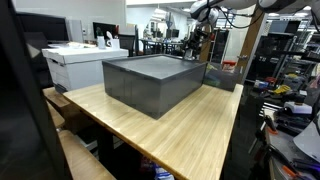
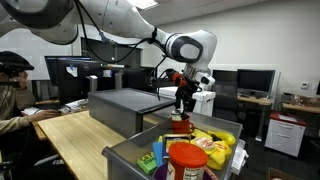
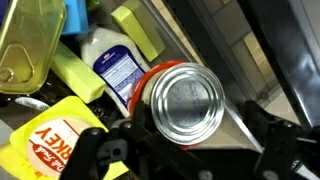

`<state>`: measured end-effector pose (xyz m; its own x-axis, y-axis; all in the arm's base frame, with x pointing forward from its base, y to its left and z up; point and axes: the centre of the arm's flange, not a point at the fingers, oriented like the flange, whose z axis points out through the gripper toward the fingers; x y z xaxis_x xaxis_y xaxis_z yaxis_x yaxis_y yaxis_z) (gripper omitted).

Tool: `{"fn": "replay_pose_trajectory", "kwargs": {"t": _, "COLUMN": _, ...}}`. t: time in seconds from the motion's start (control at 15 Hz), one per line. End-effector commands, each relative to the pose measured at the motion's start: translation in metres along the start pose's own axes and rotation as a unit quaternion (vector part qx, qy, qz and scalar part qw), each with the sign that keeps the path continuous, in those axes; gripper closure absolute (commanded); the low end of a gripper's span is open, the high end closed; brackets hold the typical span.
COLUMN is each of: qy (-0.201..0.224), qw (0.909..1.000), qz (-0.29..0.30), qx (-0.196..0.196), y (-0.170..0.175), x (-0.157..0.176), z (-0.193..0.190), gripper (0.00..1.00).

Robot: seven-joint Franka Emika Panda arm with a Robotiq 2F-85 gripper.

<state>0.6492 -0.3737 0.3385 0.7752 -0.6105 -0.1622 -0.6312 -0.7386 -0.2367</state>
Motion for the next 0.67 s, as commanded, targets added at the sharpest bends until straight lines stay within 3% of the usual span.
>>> {"fn": "replay_pose_trajectory", "kwargs": {"t": 0.0, "qy": -0.010, "qw": 0.9999, "qz": 0.013, "qx": 0.003, "y": 0.0004, "x": 0.0135, "z": -0.0031, "gripper": 0.00}}
{"fn": "replay_pose_trajectory", "kwargs": {"t": 0.2, "qy": -0.009, "qw": 0.9999, "qz": 0.009, "qx": 0.006, "y": -0.0006, "x": 0.0149, "z": -0.0007, "gripper": 0.03}}
{"fn": "replay_pose_trajectory", "kwargs": {"t": 0.27, "qy": -0.009, "qw": 0.9999, "qz": 0.006, "qx": 0.007, "y": -0.0009, "x": 0.0151, "z": 0.0001, "gripper": 0.26}}
{"fn": "replay_pose_trajectory", "kwargs": {"t": 0.47, "qy": -0.009, "qw": 0.9999, "qz": -0.001, "qx": 0.011, "y": -0.0023, "x": 0.0138, "z": 0.0006, "gripper": 0.33}}
{"fn": "replay_pose_trajectory", "kwargs": {"t": 0.6, "qy": -0.008, "qw": 0.9999, "qz": -0.005, "qx": 0.014, "y": -0.0023, "x": 0.0128, "z": 0.0006, "gripper": 0.46}}
